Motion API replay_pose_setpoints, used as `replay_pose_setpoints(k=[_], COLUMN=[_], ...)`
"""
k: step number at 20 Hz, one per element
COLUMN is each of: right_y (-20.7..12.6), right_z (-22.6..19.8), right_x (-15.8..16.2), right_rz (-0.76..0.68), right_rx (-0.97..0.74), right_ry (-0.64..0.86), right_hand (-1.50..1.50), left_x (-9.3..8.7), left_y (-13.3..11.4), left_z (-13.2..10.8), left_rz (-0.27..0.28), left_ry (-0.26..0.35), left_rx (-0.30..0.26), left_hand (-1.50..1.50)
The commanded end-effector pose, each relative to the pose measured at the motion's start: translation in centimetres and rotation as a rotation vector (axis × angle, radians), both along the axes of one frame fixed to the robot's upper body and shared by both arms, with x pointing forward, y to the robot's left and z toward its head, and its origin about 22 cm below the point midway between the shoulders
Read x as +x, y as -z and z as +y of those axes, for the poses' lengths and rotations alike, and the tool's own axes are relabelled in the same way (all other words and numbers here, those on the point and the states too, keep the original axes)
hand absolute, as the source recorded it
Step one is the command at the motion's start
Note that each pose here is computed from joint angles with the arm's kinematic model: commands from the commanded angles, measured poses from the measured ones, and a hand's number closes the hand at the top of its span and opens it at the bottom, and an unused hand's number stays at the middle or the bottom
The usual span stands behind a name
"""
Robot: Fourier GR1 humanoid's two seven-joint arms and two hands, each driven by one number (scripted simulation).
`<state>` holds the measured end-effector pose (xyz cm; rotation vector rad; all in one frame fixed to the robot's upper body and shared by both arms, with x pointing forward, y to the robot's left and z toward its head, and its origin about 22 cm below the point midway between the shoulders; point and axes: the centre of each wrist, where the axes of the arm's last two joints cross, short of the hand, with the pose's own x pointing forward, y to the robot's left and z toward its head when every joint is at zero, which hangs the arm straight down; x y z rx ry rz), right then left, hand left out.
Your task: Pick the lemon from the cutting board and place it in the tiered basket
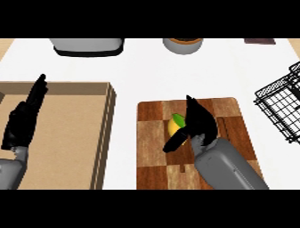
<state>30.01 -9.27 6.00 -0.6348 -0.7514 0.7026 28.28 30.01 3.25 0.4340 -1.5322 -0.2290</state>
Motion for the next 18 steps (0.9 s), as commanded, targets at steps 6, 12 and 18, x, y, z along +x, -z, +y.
replay_pose_setpoints(k=[6, 12, 18], right_y=[2.8, 2.2, 3.8], right_z=[-0.1, 1.5, 2.4], right_x=[1.0, 2.1, 1.8], right_rz=[0.120, 0.187, 0.180], right_rx=[-0.012, 0.021, -0.123], right_ry=[0.091, 0.074, -0.153], right_hand=[-1.50, 1.50, 1.50], left_x=[0.3, -1.7, -0.6], left_y=[1.4, 0.2, -0.4], left_z=[-1.1, 0.6, -0.4], left_rz=[-0.009, -0.005, -0.020], left_ry=[0.004, 0.007, 0.018], left_rx=[0.003, 0.004, 0.010], left_hand=[0.00, 0.00, 0.00])
